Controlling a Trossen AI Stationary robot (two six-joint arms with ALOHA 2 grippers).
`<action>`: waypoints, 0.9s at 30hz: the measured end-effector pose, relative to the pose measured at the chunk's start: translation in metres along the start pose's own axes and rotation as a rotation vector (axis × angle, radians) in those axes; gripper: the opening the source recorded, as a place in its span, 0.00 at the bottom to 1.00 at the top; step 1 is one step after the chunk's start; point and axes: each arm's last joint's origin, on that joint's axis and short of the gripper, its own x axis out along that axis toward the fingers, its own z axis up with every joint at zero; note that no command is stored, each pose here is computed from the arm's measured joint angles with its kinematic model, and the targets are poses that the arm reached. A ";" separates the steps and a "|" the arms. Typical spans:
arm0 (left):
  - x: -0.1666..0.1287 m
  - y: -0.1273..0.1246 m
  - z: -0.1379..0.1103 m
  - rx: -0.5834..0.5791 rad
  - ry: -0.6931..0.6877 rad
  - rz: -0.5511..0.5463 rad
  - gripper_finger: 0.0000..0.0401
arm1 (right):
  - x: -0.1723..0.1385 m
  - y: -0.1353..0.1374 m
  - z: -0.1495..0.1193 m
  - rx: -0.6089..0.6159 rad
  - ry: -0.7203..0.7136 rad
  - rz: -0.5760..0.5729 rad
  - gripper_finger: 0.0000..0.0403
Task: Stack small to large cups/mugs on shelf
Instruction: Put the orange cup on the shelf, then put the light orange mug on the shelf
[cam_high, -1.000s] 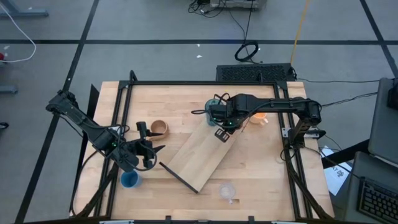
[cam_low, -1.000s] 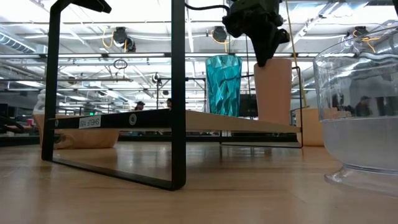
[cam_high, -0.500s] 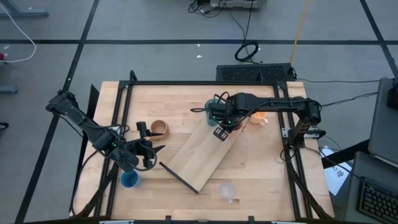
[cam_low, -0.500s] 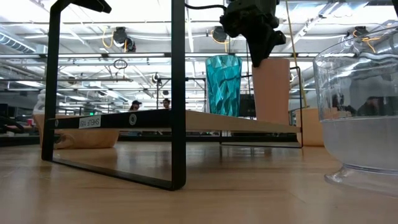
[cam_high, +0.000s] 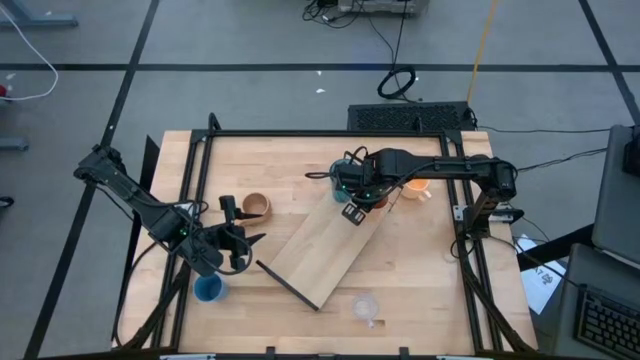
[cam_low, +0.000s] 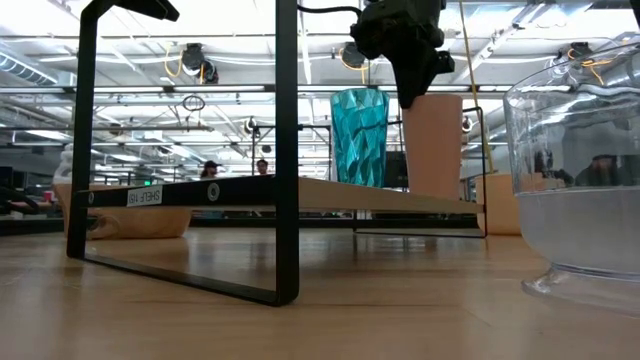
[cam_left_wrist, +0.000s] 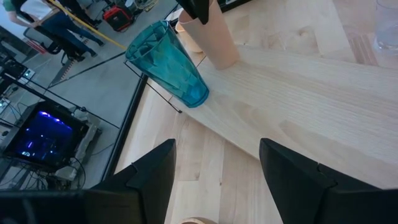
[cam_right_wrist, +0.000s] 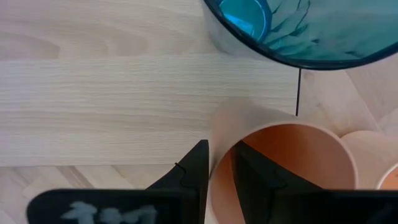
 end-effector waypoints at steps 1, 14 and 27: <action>0.000 0.000 0.000 0.000 0.000 0.000 0.58 | 0.000 0.000 0.000 -0.001 0.000 0.000 0.15; 0.000 0.000 0.000 -0.001 0.000 0.000 0.58 | -0.028 -0.007 -0.010 0.032 -0.088 0.054 0.15; 0.000 0.000 0.000 -0.001 0.000 0.000 0.58 | -0.068 -0.002 -0.036 0.003 -0.262 0.131 0.15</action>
